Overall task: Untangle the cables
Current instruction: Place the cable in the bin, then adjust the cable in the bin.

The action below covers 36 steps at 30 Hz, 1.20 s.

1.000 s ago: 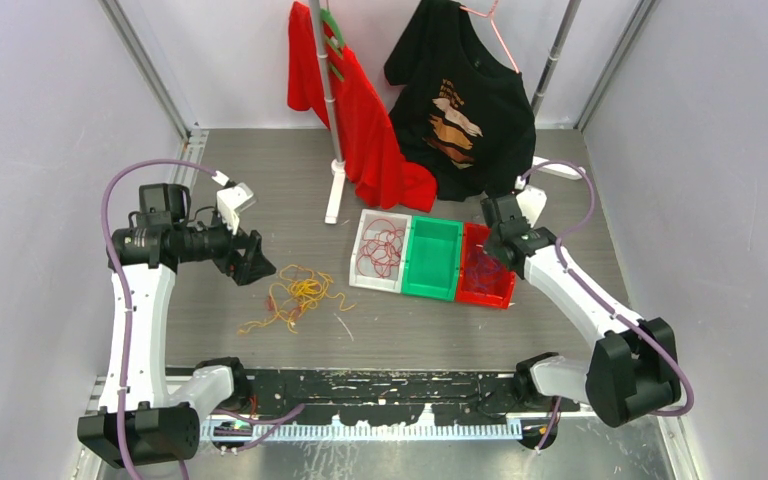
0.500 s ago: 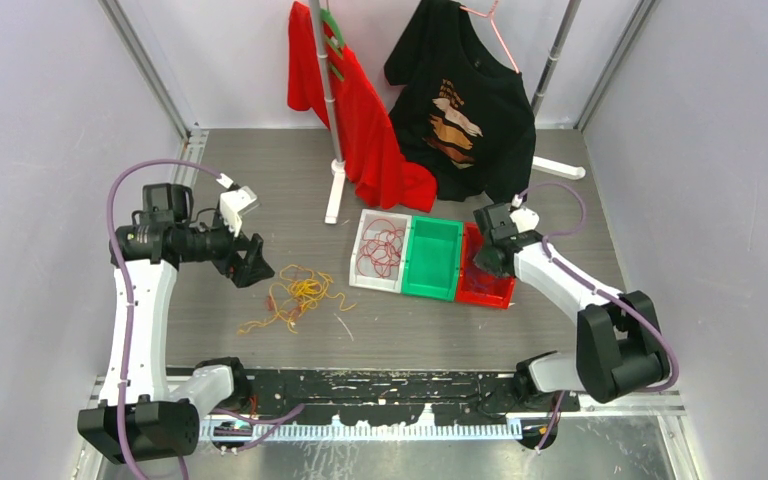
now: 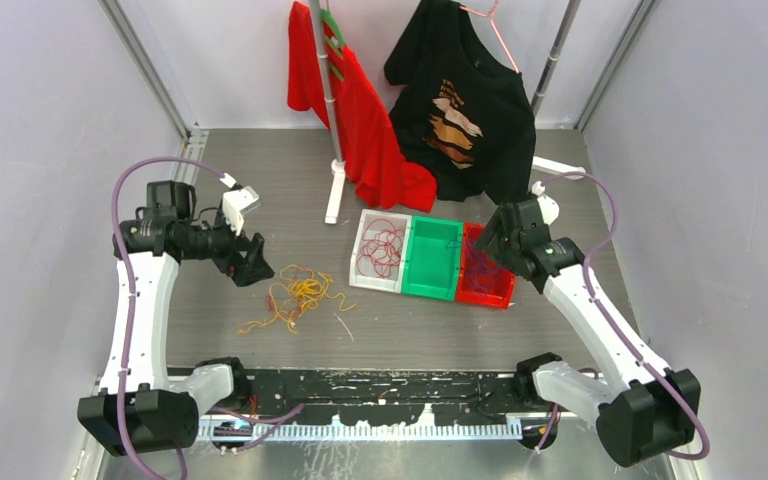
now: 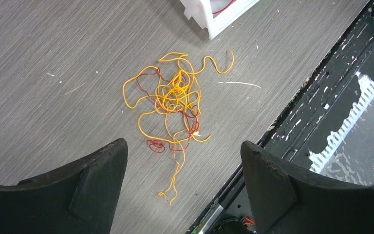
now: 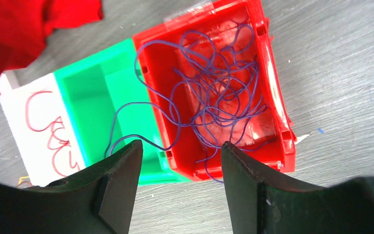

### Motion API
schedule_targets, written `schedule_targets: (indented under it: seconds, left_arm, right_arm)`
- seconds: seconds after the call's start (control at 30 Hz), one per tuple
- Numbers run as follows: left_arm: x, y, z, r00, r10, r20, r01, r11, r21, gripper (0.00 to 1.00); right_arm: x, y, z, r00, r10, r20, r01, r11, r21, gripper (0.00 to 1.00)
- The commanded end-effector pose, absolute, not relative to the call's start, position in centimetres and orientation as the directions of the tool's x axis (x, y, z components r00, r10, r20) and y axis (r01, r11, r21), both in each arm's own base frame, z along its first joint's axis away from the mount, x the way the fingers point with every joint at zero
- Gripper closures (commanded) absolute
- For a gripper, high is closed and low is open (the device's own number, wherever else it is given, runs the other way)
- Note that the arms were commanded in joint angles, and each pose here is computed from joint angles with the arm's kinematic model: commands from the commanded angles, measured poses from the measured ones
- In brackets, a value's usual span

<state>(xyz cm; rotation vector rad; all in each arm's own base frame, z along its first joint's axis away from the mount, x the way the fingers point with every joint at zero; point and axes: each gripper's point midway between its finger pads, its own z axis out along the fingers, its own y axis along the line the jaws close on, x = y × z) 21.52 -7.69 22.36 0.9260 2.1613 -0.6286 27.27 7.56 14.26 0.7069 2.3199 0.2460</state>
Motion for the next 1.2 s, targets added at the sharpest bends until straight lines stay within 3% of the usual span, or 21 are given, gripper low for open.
schedule_targets:
  seconds: [0.0, 0.3, 0.63, 0.9, 1.17]
  left_arm:
    - [21.8, -8.0, 23.3, -0.468, 0.433, -0.771, 0.784, 0.606, -0.135, 0.14]
    - [21.7, -8.1, 23.3, -0.468, 0.431, -0.772, 0.783, 0.607, -0.136, 0.14]
    - [21.9, -8.1, 23.3, -0.47, 0.423, -0.774, 0.781, 0.608, -0.142, 0.15]
    - [22.1, -8.1, 23.1, -0.466, 0.422, -0.778, 0.782, 0.608, -0.139, 0.15]
    - [22.5, -8.1, 23.5, -0.495, 0.414, -0.764, 0.772, 0.614, -0.167, 0.16]
  right_arm:
    - [27.8, 7.5, 18.5, -0.583, 0.529, -0.617, 0.359, 0.849, 0.389, 0.35]
    - [29.9, 10.9, 18.2, -0.623, 0.55, -0.556, 0.294, 0.823, 0.486, 0.37]
    - [30.9, 12.3, 17.1, -0.642, 0.43, -0.634, 0.228, 0.897, 0.378, 0.39]
    - [30.8, 14.2, 17.3, -0.631, 0.124, -0.766, 0.119, 0.991, 0.062, 0.44]
    - [31.3, 16.5, 14.7, -0.663, -0.034, -0.748, 0.031, 0.997, -0.073, 0.52]
